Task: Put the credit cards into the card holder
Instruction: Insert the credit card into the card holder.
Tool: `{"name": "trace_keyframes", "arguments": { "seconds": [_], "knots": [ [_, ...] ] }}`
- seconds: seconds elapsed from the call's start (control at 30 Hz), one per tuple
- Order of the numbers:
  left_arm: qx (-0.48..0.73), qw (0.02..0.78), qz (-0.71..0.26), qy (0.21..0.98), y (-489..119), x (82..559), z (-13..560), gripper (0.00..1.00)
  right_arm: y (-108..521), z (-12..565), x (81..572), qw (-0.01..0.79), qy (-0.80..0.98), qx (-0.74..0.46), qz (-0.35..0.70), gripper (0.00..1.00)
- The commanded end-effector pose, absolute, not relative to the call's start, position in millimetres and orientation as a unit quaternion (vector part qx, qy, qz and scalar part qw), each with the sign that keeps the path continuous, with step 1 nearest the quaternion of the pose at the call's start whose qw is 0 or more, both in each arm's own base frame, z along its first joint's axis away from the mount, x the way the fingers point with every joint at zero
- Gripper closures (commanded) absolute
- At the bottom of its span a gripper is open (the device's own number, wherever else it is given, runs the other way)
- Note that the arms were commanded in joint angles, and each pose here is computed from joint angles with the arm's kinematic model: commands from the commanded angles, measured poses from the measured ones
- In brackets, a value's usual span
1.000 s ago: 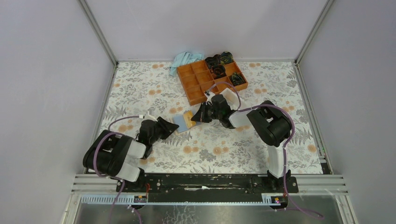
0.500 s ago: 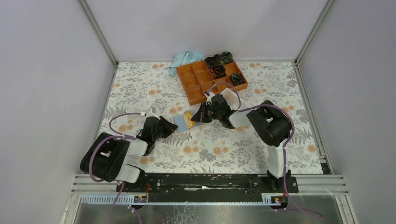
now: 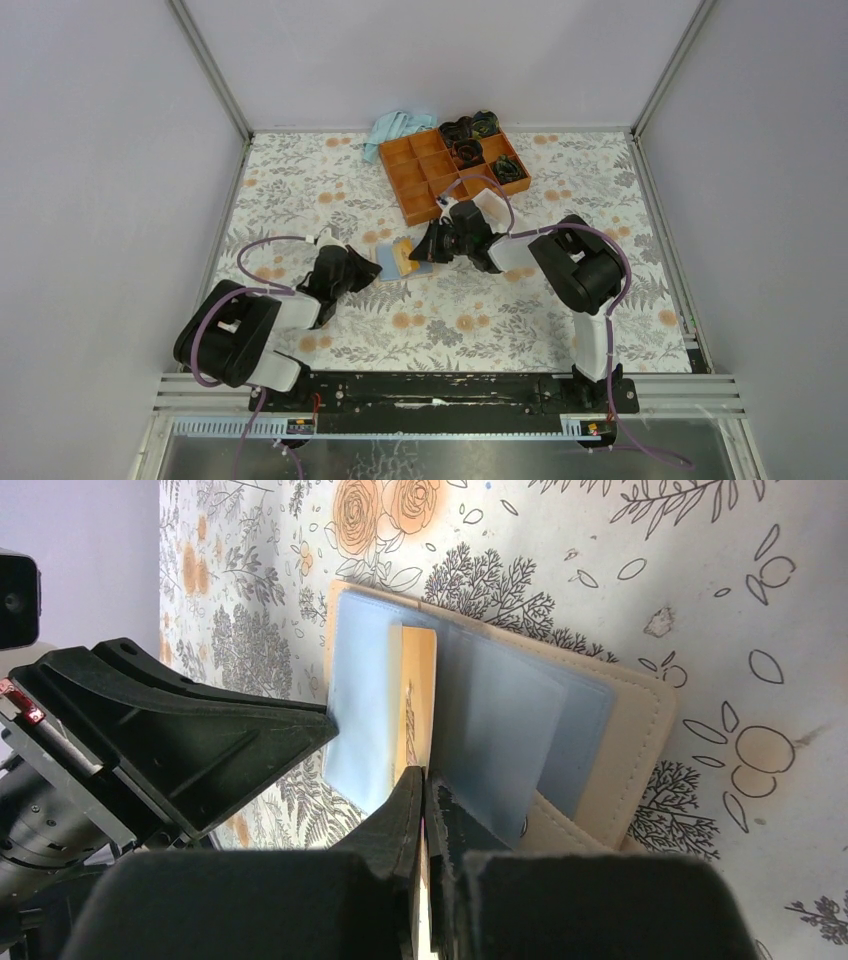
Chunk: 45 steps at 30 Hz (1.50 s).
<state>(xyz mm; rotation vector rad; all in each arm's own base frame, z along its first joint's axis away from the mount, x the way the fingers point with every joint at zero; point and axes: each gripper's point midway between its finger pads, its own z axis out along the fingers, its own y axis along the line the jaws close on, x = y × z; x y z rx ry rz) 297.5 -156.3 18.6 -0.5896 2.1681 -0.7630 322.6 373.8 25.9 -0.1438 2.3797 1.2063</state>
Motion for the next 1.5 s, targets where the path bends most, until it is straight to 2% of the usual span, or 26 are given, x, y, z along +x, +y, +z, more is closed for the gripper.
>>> {"name": "trace_keyframes", "arguments": {
  "seconds": [0.0,0.53,1.13,1.2,1.33,1.4,1.47],
  "knots": [
    [-0.214,0.352,-0.275,0.869,-158,285,2,0.89,371,8,301,0.203,0.891,-0.061,0.402,1.00],
    [-0.212,0.344,-0.273,0.873,-162,271,-5,0.92,363,1,301,0.233,0.894,0.003,0.383,1.00],
    [-0.207,0.344,-0.280,0.872,-171,265,-4,0.92,379,-6,292,0.206,0.894,0.000,0.398,1.00],
    [-0.208,0.343,-0.279,0.873,-171,265,-5,0.92,382,-8,289,0.197,0.895,-0.011,0.399,0.94],
    [-0.208,0.343,-0.278,0.873,-170,265,-5,0.92,377,-7,290,0.205,0.898,-0.015,0.389,0.69],
    [-0.208,0.343,-0.277,0.873,-170,266,-6,0.92,377,-4,291,0.211,0.899,-0.021,0.384,0.64],
    [-0.208,0.342,-0.279,0.873,-171,266,-6,0.92,375,-1,292,0.216,0.900,-0.026,0.379,0.62]
  ]
}}
